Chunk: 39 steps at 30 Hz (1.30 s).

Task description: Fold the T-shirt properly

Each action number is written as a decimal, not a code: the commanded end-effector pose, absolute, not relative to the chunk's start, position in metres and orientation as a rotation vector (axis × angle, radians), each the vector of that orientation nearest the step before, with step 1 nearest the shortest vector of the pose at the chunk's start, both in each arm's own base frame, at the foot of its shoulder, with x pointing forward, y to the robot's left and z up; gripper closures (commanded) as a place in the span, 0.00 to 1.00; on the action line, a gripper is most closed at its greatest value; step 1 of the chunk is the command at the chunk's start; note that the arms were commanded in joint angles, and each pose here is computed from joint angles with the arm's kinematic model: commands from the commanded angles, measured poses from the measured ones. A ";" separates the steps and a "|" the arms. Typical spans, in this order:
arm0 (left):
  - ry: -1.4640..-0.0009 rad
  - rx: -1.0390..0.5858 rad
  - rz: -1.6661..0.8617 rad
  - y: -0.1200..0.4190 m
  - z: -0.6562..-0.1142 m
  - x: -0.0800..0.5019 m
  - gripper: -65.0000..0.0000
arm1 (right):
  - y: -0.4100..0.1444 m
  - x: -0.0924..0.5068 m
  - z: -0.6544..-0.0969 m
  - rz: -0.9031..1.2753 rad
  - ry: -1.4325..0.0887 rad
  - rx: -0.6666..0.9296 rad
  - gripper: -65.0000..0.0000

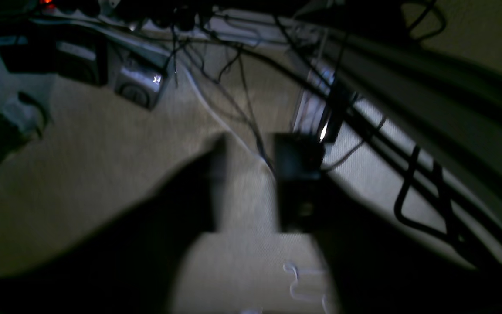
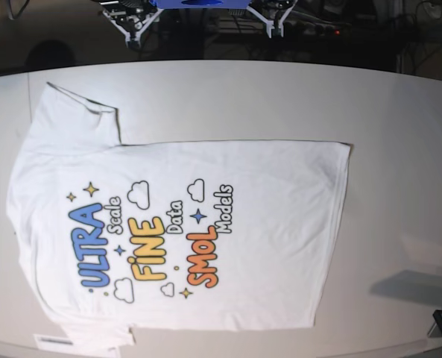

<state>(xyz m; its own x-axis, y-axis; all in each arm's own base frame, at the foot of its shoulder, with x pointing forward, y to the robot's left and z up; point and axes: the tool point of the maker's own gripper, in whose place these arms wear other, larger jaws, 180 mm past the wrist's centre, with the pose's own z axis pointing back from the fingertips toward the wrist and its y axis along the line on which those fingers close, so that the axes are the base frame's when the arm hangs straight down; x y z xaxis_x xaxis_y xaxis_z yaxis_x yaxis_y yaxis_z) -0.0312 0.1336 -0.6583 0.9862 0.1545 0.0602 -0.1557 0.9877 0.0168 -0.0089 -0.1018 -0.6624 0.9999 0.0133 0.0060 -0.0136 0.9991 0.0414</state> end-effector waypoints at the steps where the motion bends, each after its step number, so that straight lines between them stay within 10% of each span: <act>1: -0.054 0.022 0.153 0.134 -0.658 -0.034 0.55 | -0.100 -0.008 -0.662 0.007 -0.012 0.043 0.34; 6: -0.062 -0.045 0.116 0.119 -0.658 -0.032 0.69 | -0.101 -0.007 -0.662 0.008 -0.015 0.042 0.38; 8: -0.059 -0.044 0.121 0.119 -0.658 -0.033 0.97 | -0.101 -0.007 -0.662 0.008 -0.017 0.042 0.66; 10: -0.059 -0.044 0.121 0.119 -0.658 -0.033 1.00 | -0.102 -0.007 -0.662 0.008 -0.016 0.040 0.99; 39: -0.458 0.112 -0.011 0.218 -0.577 -0.035 1.00 | -0.150 -0.035 -0.563 -0.007 -0.371 -0.057 1.00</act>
<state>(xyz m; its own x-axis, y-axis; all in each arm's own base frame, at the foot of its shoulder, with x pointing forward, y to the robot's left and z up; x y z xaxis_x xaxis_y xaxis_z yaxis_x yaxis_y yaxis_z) -0.0333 0.2173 -0.5807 0.9038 -0.0375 0.4262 -0.0092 0.9942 0.1071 -0.0341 -0.1459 -0.5667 0.9374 0.0026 0.3481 0.0149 0.9988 -0.0476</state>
